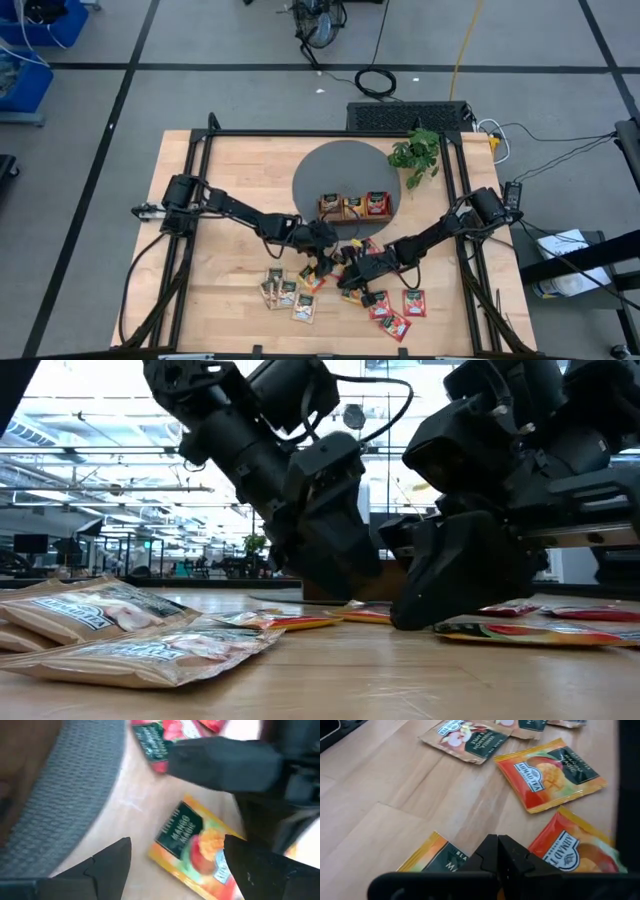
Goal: Pick & Place Tea
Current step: Put the yellow tea bag into the middle section of the wooden organizer
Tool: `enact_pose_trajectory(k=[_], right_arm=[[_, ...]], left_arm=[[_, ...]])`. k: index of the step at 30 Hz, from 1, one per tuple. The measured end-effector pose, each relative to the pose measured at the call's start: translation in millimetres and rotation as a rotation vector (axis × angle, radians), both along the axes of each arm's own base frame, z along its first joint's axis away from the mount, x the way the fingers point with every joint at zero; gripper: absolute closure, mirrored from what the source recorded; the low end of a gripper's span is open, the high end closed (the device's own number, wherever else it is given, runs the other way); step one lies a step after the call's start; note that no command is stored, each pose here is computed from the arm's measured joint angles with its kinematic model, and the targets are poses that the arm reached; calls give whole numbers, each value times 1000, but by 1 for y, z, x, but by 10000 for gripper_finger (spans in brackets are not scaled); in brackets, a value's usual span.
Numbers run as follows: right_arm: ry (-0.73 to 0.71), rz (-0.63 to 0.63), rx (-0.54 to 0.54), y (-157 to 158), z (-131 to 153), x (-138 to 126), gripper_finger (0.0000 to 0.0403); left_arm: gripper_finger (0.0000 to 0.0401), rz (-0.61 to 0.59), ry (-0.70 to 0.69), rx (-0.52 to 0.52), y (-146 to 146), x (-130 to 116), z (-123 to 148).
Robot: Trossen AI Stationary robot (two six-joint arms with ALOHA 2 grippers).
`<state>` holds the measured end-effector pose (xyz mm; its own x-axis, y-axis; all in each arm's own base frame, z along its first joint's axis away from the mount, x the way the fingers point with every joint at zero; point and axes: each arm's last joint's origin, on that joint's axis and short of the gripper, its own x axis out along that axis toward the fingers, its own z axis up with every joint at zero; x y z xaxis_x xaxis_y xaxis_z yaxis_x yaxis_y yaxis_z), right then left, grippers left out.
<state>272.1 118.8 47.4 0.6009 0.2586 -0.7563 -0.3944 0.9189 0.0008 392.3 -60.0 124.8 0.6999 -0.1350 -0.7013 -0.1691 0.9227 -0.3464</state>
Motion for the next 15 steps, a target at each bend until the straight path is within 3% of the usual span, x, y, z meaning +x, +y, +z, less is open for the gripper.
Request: enact_pose_trajectory(k=[15], right_arm=[[8,-17,-2,-1,-1,-3,403]], left_arm=[[92,6,33,-70,-3,-3,-3]])
